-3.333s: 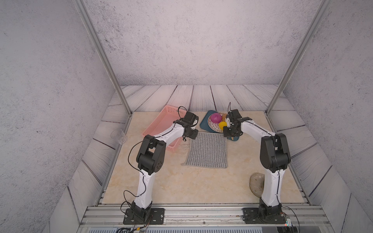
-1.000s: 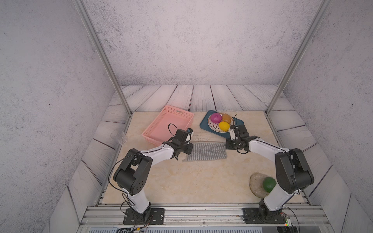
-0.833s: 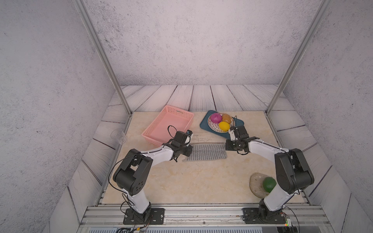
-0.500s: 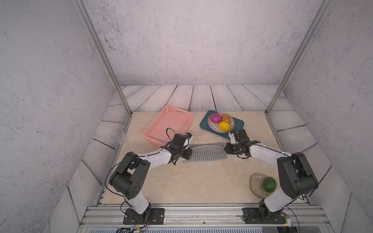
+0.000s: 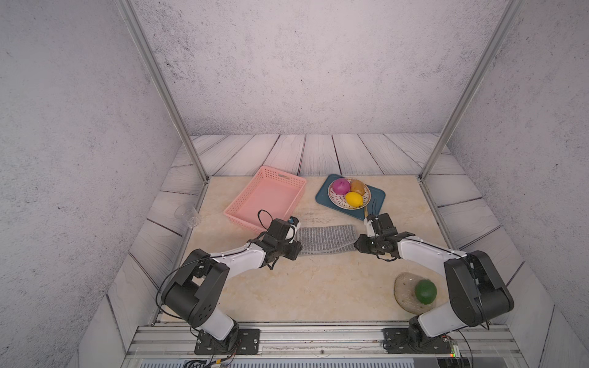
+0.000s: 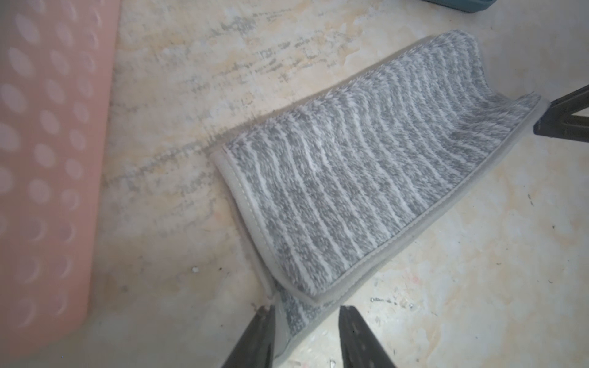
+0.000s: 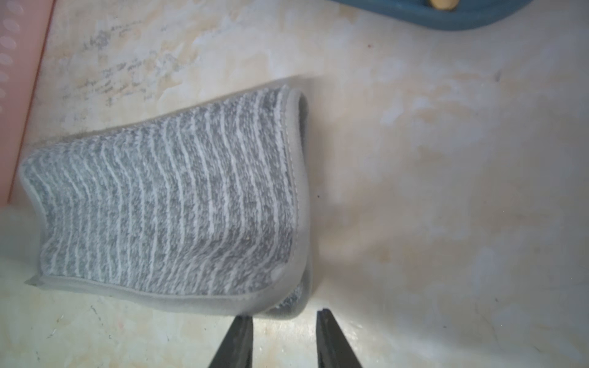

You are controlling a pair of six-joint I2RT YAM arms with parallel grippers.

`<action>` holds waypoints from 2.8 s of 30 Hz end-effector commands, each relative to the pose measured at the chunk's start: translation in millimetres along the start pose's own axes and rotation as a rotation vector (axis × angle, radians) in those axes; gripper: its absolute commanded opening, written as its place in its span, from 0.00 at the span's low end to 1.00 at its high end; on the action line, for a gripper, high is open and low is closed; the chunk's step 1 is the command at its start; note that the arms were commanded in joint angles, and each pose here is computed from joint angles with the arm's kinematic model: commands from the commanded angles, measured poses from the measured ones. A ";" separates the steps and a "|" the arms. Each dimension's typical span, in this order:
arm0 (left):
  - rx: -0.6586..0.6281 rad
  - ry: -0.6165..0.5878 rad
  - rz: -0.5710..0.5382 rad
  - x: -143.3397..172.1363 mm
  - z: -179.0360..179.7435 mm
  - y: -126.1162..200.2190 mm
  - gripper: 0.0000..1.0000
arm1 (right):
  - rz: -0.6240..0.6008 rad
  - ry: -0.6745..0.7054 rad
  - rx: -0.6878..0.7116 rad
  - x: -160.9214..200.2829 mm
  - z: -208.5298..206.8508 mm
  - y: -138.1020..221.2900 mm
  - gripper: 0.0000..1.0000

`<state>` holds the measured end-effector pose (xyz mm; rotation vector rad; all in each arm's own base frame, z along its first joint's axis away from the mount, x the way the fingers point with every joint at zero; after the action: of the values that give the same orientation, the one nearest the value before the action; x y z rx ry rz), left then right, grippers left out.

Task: Fold the square dishcloth
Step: Fold the cleaning item at the center of the board, then smooth out the cleaning item at the center of the board.

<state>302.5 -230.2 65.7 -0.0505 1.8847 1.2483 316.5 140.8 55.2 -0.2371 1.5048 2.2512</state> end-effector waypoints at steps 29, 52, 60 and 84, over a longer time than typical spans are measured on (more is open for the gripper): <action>-0.050 0.146 0.021 -32.8 -11.3 -16.0 0.39 | 0.005 -0.096 0.015 -12.7 29.2 7.2 0.22; -0.164 0.171 0.191 41.4 11.2 -36.4 0.38 | 0.078 -0.178 0.211 27.6 -26.3 -29.1 0.25; -0.191 0.190 0.178 56.1 13.9 -16.8 0.37 | 0.093 -0.209 0.215 43.3 -34.5 -15.5 0.26; -0.238 0.217 -0.087 -36.7 11.1 63.4 0.71 | -0.117 -0.061 0.105 -25.3 16.0 51.7 0.30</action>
<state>299.2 -205.6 132.4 -0.4084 1.9076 1.4107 309.3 122.8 104.9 -0.1596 1.5544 2.0266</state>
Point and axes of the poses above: each gripper's point midway between its finger pads, its own y axis back along the fingers, its own z axis along the line the jaws close on, x = y × z, the point moved 1 cm from there along y, back along the fingers, and after that the axes turned 9 degrees about -y, right-handed, at the moved point
